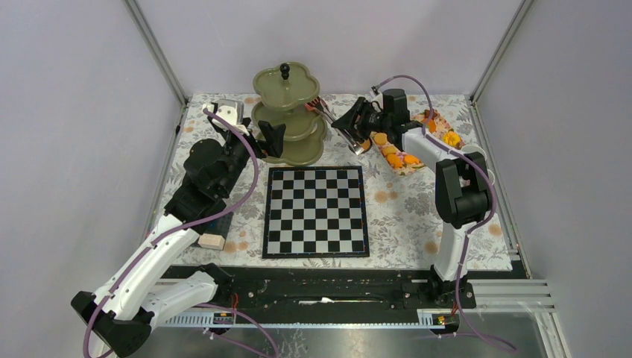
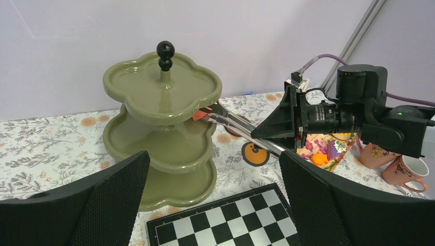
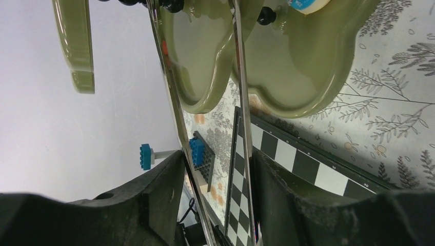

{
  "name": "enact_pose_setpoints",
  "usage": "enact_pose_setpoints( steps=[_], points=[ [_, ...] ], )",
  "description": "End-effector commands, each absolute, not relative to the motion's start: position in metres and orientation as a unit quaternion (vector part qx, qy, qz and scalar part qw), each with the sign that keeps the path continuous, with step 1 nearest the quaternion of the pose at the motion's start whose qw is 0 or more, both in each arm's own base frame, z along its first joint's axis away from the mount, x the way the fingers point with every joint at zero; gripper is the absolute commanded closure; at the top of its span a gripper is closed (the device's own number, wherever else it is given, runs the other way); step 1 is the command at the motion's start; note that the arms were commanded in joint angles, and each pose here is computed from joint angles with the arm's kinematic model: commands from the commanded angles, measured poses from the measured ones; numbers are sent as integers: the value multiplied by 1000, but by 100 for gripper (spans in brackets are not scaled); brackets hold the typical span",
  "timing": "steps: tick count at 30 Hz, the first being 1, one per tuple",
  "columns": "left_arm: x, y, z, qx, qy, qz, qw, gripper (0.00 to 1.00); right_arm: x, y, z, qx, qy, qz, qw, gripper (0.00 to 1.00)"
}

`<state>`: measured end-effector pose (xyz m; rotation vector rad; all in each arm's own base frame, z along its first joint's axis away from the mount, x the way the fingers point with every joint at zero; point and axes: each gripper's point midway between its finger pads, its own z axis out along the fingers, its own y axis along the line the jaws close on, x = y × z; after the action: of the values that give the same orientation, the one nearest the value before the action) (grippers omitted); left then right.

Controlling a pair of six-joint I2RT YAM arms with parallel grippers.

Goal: Serve the afternoon tea

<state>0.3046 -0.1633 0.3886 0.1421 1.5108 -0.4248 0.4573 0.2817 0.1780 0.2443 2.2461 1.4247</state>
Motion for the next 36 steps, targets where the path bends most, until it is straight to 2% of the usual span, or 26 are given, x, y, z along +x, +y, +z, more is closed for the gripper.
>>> enact_pose_setpoints(
  steps=[1,10,14,19,27,30,36],
  points=[
    [301,-163,405,60,659,-204,722,1,453,277,215,76,816,506,271,43],
    [301,-164,405,61,658,-205,722,1,450,271,219,94,834,479,256,46],
    [301,-165,404,62,660,-206,720,1,451,271,214,95,842,470,246,56],
    [301,-164,405,61,659,-205,721,1,447,284,221,72,837,489,236,59],
    [301,-164,405,61,658,-205,721,1,441,299,229,41,828,516,215,59],
    [301,-164,405,61,659,-205,721,1,440,302,220,27,848,489,202,58],
    [301,-165,404,61,660,-206,720,1,451,290,212,17,880,418,226,49]
  ],
)
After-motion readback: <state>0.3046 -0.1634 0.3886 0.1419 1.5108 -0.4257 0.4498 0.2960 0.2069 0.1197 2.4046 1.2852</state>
